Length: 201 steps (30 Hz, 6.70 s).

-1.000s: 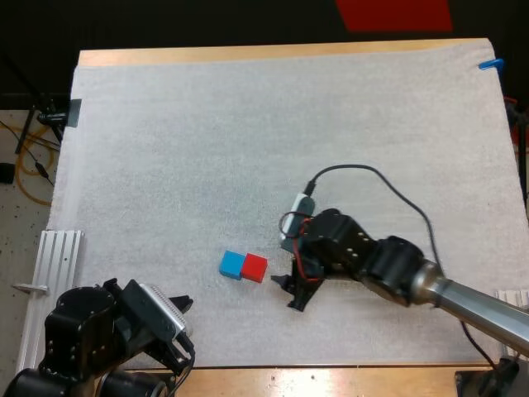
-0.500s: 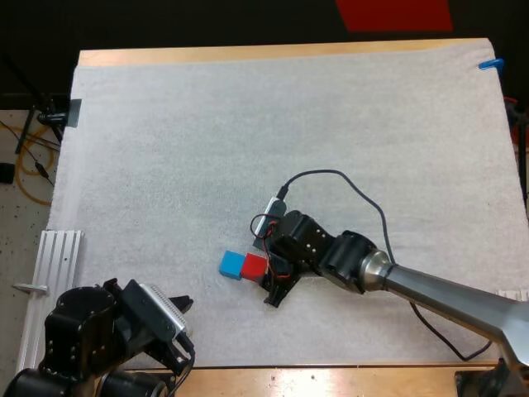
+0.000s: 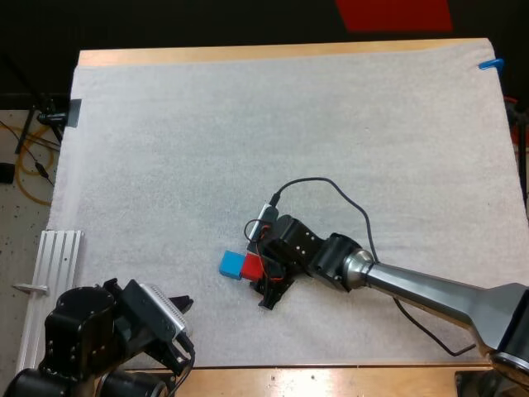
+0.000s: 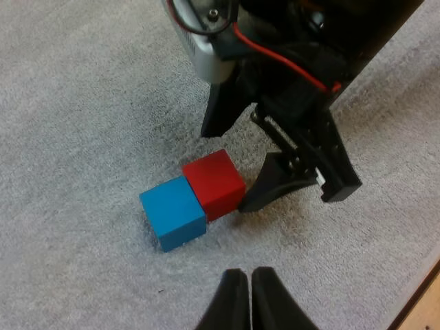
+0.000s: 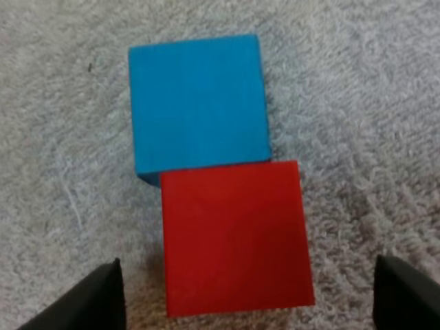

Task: Stack red cube on blue cube

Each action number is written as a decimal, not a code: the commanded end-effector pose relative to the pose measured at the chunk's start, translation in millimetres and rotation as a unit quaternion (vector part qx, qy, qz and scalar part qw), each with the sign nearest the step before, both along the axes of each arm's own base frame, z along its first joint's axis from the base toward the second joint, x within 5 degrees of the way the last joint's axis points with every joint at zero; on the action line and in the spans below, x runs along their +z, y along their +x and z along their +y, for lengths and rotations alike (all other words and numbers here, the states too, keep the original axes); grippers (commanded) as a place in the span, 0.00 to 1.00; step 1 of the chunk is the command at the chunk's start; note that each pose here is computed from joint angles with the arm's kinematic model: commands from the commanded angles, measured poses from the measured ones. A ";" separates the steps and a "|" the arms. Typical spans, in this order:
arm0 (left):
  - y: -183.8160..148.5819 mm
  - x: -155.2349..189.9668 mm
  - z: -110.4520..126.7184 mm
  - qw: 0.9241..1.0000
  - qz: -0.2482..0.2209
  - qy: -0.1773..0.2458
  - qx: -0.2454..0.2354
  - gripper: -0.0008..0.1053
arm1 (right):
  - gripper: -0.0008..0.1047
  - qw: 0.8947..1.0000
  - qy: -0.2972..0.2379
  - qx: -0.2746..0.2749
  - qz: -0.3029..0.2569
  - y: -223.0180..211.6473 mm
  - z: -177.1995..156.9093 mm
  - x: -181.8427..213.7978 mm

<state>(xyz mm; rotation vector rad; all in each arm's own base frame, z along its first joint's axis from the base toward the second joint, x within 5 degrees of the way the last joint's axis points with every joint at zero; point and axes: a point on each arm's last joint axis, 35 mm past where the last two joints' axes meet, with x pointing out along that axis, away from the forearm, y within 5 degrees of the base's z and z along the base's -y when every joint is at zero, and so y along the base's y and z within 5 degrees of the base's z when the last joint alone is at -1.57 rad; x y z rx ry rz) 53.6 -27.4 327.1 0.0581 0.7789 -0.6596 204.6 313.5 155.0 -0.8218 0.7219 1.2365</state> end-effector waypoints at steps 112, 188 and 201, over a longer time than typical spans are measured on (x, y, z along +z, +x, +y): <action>67.8 13.6 7.5 0.965 -0.096 0.048 0.238 0.07 | 0.56 0.933 0.143 -0.306 -0.121 86.3 -125.1 165.1; -56.1 9.1 24.0 0.923 -0.212 -0.017 0.320 0.59 | 0.56 0.800 0.192 -0.506 -0.259 -178.8 -310.6 151.7; -25.9 -30.7 25.7 0.930 -0.179 -0.009 0.321 0.59 | 0.56 0.803 0.186 -0.507 -0.251 -170.5 -310.7 138.7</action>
